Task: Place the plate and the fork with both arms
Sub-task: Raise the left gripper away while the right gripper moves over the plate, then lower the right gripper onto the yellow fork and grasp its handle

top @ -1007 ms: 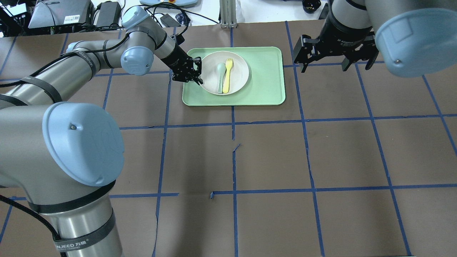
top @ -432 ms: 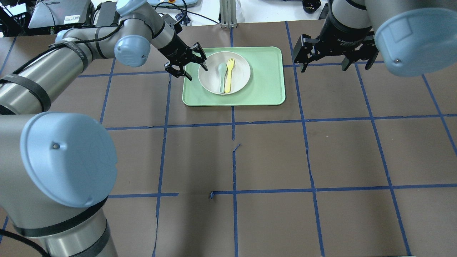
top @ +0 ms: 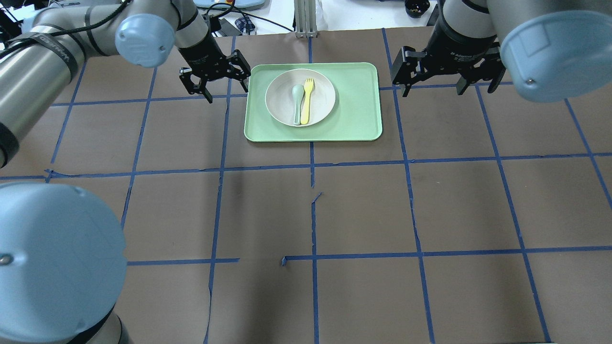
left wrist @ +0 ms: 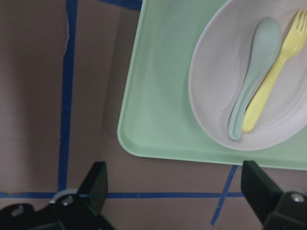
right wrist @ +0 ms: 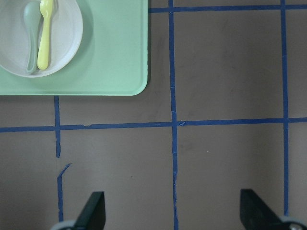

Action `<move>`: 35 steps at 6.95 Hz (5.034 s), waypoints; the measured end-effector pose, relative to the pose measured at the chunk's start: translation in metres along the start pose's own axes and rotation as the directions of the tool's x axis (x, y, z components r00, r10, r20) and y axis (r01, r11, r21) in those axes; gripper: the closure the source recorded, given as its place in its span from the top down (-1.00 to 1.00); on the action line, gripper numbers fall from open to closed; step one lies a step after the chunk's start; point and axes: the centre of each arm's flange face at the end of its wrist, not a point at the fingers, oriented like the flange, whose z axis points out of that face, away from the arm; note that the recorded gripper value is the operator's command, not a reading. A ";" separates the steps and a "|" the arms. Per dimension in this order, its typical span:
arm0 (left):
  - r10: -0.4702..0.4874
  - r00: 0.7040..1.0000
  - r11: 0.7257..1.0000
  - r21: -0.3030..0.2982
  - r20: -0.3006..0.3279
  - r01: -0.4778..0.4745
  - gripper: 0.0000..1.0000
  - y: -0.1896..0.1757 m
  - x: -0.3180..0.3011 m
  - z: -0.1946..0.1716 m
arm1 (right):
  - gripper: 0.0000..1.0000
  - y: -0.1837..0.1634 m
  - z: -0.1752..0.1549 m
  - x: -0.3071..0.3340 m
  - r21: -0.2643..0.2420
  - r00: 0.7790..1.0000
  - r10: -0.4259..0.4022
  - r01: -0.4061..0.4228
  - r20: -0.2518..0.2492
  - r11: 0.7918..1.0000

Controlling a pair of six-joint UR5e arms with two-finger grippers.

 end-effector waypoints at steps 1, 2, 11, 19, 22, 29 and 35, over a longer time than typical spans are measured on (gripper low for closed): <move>0.022 0.999 1.000 0.004 0.041 -0.022 1.00 0.011 -0.017 -0.025 | 1.00 0.001 0.000 -0.003 -0.004 1.000 -0.006 0.006 0.000 1.000; 0.040 0.998 0.999 0.002 0.057 -0.040 1.00 0.024 -0.029 -0.046 | 1.00 0.000 0.002 -0.007 -0.007 1.000 -0.013 0.013 0.002 1.000; 0.142 0.970 0.988 -0.091 0.200 -0.126 1.00 0.129 -0.080 -0.118 | 0.35 -0.152 0.222 -0.160 -0.061 0.996 0.087 -0.086 0.026 0.994; 0.147 0.969 0.988 -0.083 0.197 -0.132 1.00 0.130 -0.085 -0.097 | 0.00 -0.153 0.306 -0.210 0.028 0.997 0.049 -0.051 0.057 0.998; 0.141 0.970 0.989 -0.062 0.196 -0.131 1.00 0.135 -0.085 -0.105 | 0.00 -0.149 0.314 -0.218 0.036 0.998 0.042 -0.044 0.057 0.998; 0.135 0.970 0.991 -0.042 0.201 -0.130 1.00 0.152 -0.089 -0.083 | -0.05 -0.147 0.319 -0.217 0.029 0.995 0.090 -0.091 0.047 0.995; 0.133 0.970 0.991 -0.016 0.203 -0.133 1.00 0.149 -0.090 -0.069 | -0.21 -0.142 0.326 -0.215 0.016 0.990 0.133 -0.133 0.038 0.991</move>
